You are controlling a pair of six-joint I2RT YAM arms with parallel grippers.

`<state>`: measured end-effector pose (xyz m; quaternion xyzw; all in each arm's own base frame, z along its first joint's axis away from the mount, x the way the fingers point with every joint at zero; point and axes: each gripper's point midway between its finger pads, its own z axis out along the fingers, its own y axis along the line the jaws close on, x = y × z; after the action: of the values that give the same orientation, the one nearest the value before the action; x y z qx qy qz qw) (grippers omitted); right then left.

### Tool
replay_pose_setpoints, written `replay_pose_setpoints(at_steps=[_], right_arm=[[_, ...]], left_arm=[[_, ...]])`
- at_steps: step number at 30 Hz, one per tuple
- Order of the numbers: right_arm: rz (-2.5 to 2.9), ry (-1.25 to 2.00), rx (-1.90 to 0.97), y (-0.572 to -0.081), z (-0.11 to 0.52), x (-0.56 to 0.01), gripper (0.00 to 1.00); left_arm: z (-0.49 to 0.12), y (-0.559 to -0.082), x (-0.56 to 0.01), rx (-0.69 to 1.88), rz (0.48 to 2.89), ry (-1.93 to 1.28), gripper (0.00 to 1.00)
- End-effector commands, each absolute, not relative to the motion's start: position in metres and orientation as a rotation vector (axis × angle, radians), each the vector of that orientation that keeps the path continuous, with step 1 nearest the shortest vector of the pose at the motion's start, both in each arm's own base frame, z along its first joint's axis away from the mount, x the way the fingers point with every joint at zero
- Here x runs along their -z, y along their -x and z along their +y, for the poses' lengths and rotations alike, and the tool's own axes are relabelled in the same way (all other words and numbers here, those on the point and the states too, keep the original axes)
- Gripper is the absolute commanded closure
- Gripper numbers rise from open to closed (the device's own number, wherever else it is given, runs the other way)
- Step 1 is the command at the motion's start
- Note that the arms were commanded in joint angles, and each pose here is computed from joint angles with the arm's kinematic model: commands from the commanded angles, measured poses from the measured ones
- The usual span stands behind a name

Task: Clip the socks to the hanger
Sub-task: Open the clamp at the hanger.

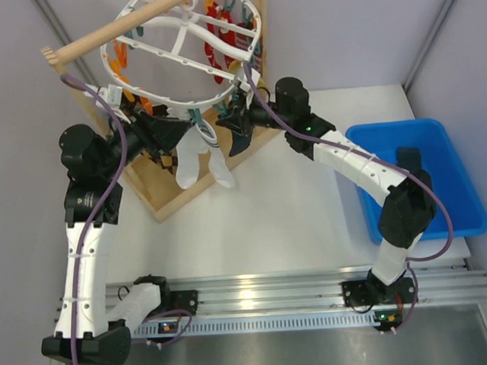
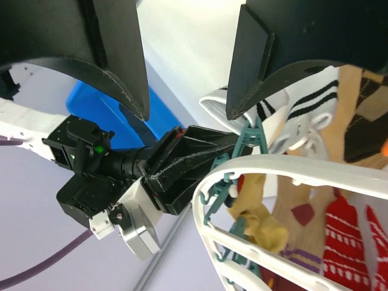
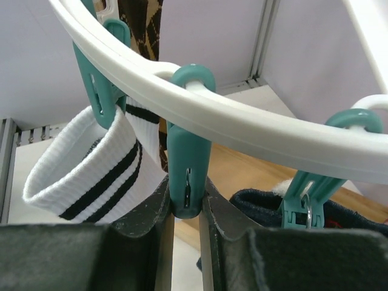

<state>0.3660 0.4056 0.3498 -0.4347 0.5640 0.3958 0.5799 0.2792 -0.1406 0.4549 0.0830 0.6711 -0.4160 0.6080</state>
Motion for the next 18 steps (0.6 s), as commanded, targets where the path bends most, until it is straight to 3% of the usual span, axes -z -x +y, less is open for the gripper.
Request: replay_pose_setpoints(at_steps=[1,7,18], right_arm=[[1.301,0.999,-0.910,-0.345,0.405,-0.390,1.00],[1.347,1.006,-0.904,-0.334,0.424,-0.389,1.00],[1.430,0.967,-0.890,-0.334,0.436,-0.385,1.00]], left_arm=[[-0.156,-0.279,-0.459,1.079,1.546,-0.275,0.41],[-0.175,-0.281,-0.454,1.100,1.552,-0.317,0.40],[-0.166,-0.334,-0.441,0.819,1.541,-0.142,0.40]])
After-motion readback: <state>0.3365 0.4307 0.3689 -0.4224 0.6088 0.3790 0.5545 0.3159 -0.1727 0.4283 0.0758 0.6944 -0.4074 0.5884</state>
